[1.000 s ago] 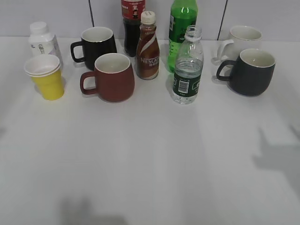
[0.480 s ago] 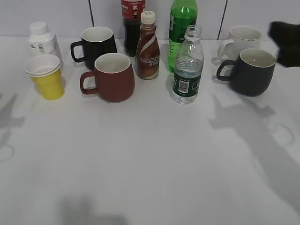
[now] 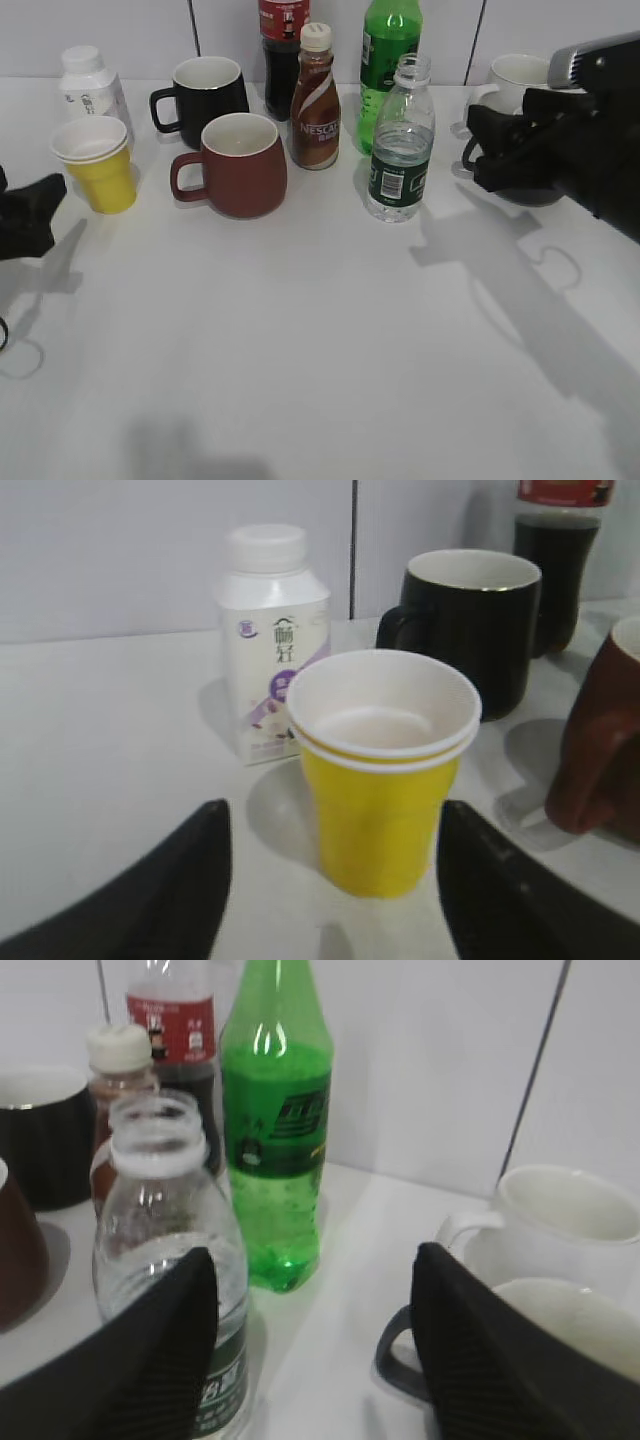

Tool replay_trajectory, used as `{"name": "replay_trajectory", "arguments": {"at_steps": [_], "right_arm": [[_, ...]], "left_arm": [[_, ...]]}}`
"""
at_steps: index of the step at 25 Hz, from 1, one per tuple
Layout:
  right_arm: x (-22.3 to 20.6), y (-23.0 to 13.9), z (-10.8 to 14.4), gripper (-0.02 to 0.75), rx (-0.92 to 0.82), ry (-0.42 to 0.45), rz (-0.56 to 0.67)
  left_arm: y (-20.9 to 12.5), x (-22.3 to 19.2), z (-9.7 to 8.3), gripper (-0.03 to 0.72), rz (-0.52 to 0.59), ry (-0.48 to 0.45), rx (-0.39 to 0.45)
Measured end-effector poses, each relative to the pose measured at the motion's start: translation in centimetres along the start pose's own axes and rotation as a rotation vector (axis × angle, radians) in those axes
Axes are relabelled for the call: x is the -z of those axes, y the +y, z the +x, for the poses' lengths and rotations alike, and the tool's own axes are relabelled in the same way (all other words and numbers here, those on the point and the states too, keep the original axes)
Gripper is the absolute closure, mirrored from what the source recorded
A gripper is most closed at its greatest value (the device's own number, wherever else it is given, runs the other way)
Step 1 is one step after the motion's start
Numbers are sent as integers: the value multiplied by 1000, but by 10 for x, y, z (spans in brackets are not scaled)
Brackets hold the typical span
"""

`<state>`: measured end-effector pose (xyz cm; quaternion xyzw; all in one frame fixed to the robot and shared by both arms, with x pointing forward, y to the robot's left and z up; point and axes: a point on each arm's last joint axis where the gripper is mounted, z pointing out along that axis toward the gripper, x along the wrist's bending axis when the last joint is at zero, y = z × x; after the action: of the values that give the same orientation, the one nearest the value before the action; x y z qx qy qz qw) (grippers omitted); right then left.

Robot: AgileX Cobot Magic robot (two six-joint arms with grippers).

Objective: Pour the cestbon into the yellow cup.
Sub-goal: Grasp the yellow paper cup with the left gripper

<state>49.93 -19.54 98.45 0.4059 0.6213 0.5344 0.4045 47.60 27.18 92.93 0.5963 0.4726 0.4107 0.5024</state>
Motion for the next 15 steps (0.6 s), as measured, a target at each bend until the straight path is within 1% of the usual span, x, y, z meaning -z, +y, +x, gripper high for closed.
{"name": "replay_trajectory", "arguments": {"at_steps": [1,3,5,9,10,13,15], "right_arm": [[-1,-3,1,279,0,3,1],[-4,-7,1,274,-1,5,14],[-4,-9,1,269,-14,6,18],[-5,-9,1,268,-34,6,12],[-5,-9,1,268,-34,6,11],[-5,-9,1,268,-34,6,9],[-5,-9,1,268,-34,6,9]], "left_arm": [[-3,-2,0,160,-10,-2,4],[-15,-6,0,142,24,-5,10],[-25,-12,0,135,53,-12,-2],[-39,-27,-2,130,95,-55,-21],[-40,-31,-2,128,94,-61,-23],[-38,-45,-1,104,69,-67,-65],[-37,-53,1,93,51,-66,-74]]}}
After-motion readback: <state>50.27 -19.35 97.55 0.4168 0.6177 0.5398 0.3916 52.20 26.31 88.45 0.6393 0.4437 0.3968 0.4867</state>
